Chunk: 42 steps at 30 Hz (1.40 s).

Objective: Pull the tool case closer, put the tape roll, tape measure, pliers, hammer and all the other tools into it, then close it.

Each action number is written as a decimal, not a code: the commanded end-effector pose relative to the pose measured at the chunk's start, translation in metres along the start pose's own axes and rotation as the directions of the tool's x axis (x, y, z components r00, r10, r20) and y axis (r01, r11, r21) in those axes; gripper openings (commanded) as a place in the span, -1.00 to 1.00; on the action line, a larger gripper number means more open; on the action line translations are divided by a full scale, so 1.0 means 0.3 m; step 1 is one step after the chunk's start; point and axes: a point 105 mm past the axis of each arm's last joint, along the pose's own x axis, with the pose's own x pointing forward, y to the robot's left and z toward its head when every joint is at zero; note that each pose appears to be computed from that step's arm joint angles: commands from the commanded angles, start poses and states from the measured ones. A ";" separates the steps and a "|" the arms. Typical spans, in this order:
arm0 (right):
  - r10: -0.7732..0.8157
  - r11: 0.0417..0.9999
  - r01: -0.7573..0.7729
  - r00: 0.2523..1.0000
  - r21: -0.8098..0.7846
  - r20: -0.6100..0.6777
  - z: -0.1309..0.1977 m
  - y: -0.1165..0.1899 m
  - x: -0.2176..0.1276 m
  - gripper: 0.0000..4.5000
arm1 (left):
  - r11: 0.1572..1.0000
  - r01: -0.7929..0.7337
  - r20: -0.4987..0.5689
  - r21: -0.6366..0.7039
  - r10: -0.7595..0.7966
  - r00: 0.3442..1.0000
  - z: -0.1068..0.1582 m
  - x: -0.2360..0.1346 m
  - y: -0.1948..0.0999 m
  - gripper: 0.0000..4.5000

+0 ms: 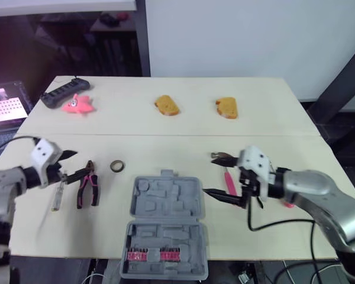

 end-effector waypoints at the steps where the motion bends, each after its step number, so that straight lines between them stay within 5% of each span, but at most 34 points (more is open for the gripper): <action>1: 0.047 0.997 -0.050 0.998 -0.064 -0.046 0.018 0.026 0.067 1.00 | 0.962 0.242 -0.175 0.124 -0.219 0.960 0.014 0.052 -0.020 0.98; 9: 0.024 0.994 -0.029 0.999 -0.107 -0.047 0.047 0.009 0.120 1.00 | 0.932 0.333 -0.324 0.145 -0.273 0.906 0.004 0.152 0.003 0.98; 23: -0.053 0.996 0.049 0.998 -0.075 -0.044 0.044 0.023 0.111 1.00 | 0.943 0.306 -0.380 0.131 -0.237 0.894 -0.047 0.222 -0.010 0.98; 26: -0.057 0.996 0.054 0.997 -0.072 -0.048 0.042 0.023 0.113 1.00 | 0.950 0.280 -0.369 0.137 -0.213 0.904 -0.045 0.232 -0.004 0.65; 33: -0.056 0.996 0.053 0.997 -0.067 -0.044 0.042 0.030 0.123 1.00 | 0.958 0.239 -0.352 0.155 -0.173 0.920 -0.037 0.230 0.014 -0.95; 42: -0.056 0.996 0.052 0.997 -0.068 -0.053 0.035 0.028 0.133 1.00 | 0.937 0.272 -0.260 0.222 -0.212 0.942 0.060 0.198 0.030 -1.00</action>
